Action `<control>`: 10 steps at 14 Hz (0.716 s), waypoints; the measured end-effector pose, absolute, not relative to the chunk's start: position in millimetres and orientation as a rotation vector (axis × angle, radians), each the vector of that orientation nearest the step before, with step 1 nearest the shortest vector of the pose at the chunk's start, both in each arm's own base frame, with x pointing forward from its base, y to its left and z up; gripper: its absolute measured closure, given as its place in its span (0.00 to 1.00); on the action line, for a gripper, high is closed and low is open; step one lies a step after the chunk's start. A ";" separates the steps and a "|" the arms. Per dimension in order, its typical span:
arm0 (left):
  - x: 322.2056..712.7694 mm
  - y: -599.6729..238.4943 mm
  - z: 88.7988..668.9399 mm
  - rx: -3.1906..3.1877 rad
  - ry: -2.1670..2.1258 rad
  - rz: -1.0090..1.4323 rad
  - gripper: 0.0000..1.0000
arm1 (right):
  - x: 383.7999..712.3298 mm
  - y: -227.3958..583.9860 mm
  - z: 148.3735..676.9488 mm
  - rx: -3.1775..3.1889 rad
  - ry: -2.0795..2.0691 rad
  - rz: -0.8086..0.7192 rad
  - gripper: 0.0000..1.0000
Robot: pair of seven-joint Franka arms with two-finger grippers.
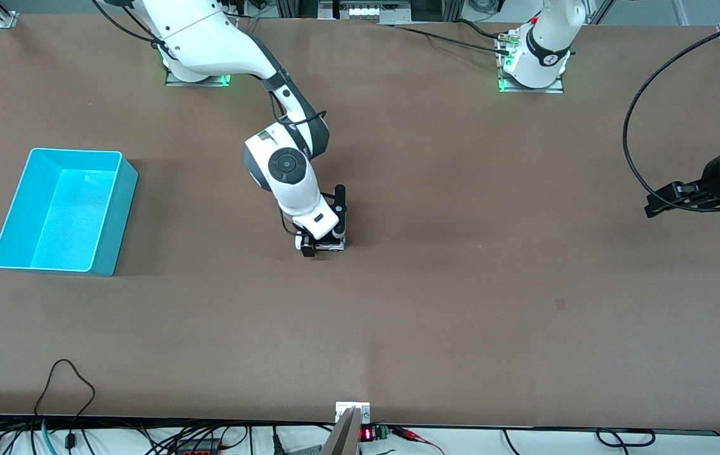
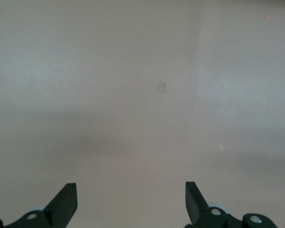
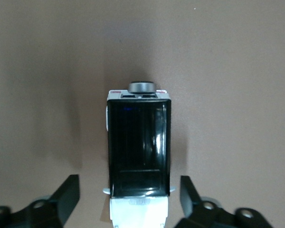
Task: Wind and store white jeep toy
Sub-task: 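Grasp the jeep with the right gripper and lift it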
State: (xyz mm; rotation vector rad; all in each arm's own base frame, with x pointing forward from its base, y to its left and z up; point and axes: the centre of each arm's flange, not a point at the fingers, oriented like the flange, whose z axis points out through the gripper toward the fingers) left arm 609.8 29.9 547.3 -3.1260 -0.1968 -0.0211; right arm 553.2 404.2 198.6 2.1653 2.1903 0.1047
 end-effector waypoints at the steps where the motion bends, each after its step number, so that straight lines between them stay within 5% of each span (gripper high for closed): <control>1: 609.8 29.9 547.3 -3.126 -0.197 -0.021 0.00 | 553.4 404.2 197.6 2.166 2.190 0.103 0.26; 3: 609.8 29.9 547.3 -3.128 -0.199 -0.021 0.00 | 554.4 404.9 197.9 2.166 2.188 0.108 0.40; 10: 612.4 30.1 556.4 -3.131 -0.202 -0.052 0.00 | 572.3 389.3 201.3 2.241 2.091 0.125 0.40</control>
